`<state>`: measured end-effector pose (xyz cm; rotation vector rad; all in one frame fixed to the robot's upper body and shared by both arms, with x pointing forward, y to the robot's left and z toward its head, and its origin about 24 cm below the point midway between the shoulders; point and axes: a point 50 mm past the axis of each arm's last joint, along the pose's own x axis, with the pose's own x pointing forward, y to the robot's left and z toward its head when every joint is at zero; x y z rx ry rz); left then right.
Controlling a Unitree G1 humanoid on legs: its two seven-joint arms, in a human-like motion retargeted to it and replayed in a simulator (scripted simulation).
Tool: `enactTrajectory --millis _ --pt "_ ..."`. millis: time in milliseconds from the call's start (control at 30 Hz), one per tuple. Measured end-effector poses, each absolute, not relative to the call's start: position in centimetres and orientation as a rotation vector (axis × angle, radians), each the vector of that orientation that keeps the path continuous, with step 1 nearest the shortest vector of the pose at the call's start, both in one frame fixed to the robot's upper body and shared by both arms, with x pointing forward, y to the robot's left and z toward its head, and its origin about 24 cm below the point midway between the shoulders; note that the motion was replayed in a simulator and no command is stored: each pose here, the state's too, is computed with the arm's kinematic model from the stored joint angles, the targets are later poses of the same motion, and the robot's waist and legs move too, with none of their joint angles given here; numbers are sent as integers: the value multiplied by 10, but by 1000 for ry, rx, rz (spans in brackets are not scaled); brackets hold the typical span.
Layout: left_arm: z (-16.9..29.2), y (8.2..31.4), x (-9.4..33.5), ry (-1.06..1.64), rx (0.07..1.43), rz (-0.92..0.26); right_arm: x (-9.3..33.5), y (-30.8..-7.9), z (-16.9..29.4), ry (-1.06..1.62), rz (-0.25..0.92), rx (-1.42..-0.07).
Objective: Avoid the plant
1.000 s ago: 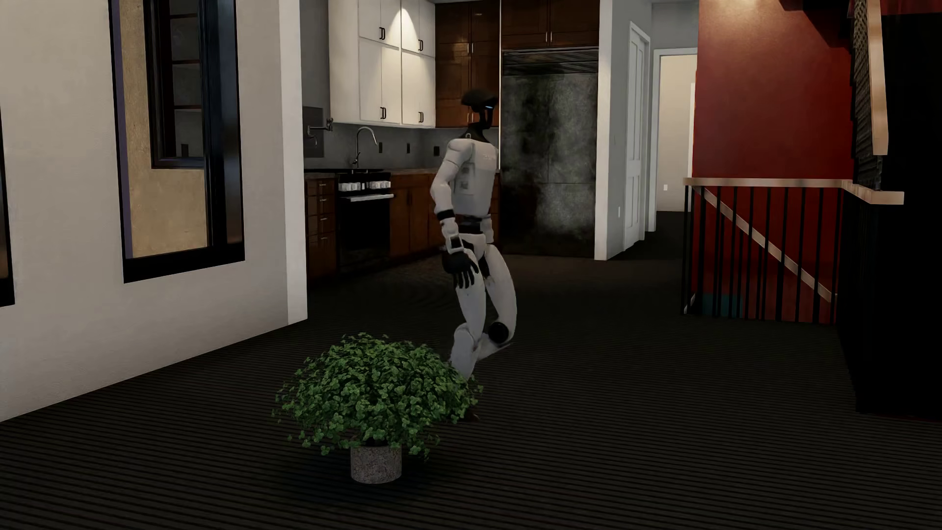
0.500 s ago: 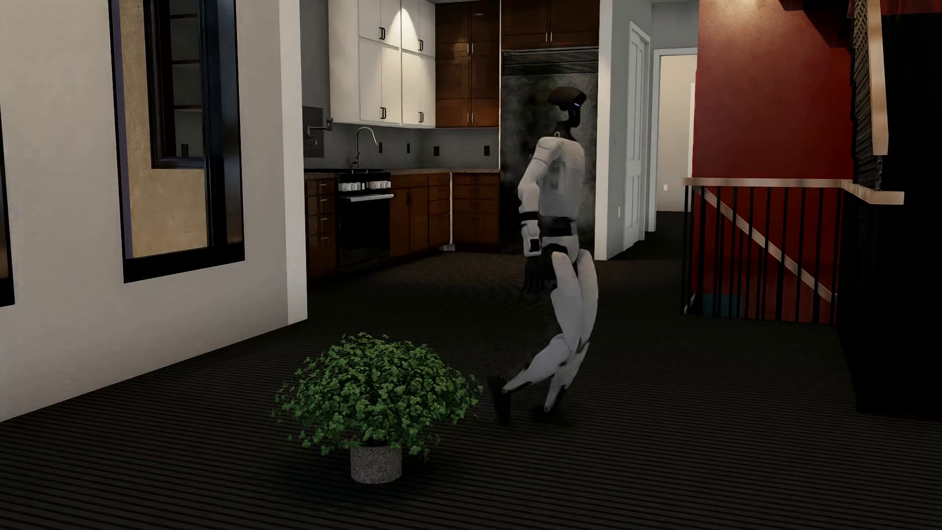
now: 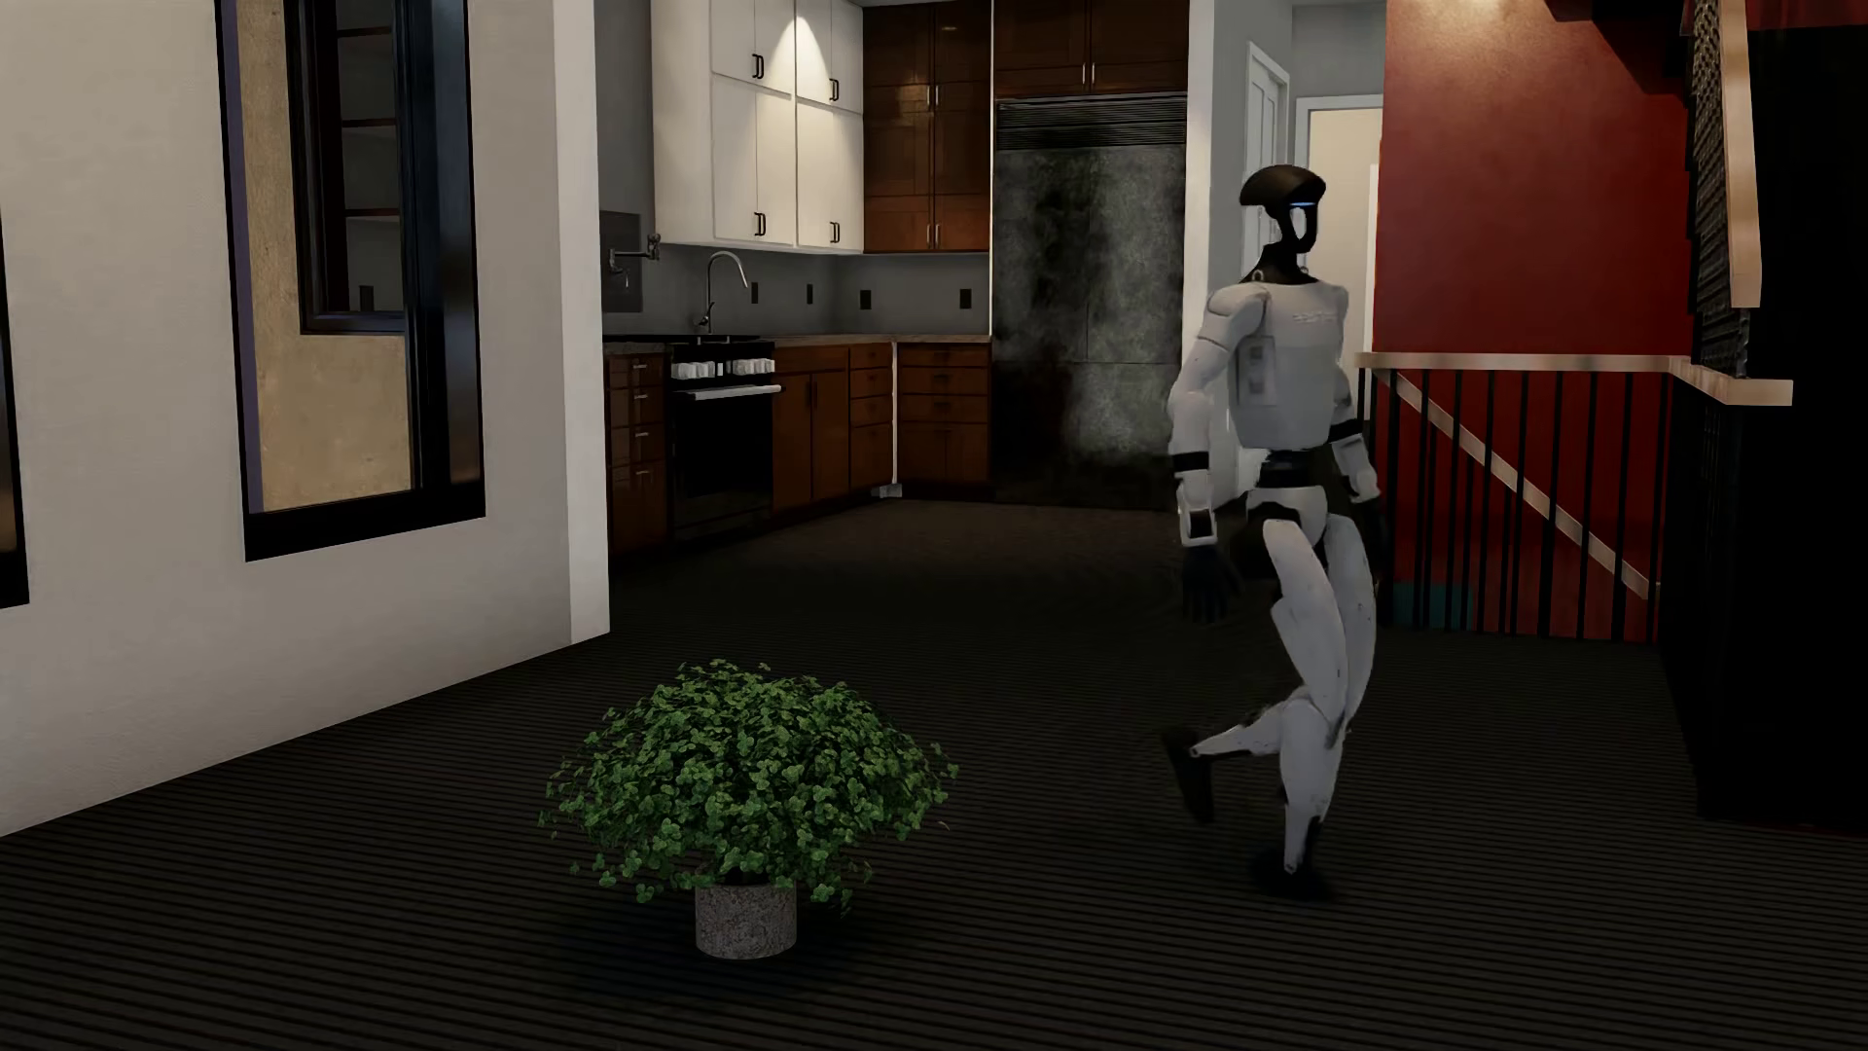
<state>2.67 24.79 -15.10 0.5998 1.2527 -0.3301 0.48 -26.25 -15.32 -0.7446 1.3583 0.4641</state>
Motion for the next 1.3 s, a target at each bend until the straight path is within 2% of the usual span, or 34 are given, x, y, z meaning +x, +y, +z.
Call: enactTrajectory --millis 67,133,267,400,533,633,767,833,933,1033,1167,1300 --pt "-155 237 19 1267 610 -400 30 -264 -150 1289 395 -720" --pt "-154 235 9 1281 597 -406 53 -260 -144 1193 327 -663" --pt "-156 241 -11 1358 608 -412 77 -247 -140 1099 325 -632" --pt "-156 248 -28 1422 664 -469 47 -254 -149 1219 361 -669" --pt "-145 275 -17 1392 703 -396 3 -257 -156 1367 484 -744" --pt "-136 297 -13 1393 716 -300 8 -259 -152 1332 431 -704" --pt "-132 309 -2 1381 767 -299 17 -254 -153 1303 419 -687" --pt "-134 306 14 1341 755 -273 8 -254 -155 1339 459 -712" --pt "-135 286 43 1218 652 -212 -23 -258 -157 1438 538 -762" --pt "-141 263 43 1189 590 -242 -36 -254 -158 1478 633 -811" --pt "-148 240 48 1176 585 -330 28 -254 -153 1284 452 -727" --pt "-147 243 40 1193 599 -344 97 -255 -135 1067 301 -664"
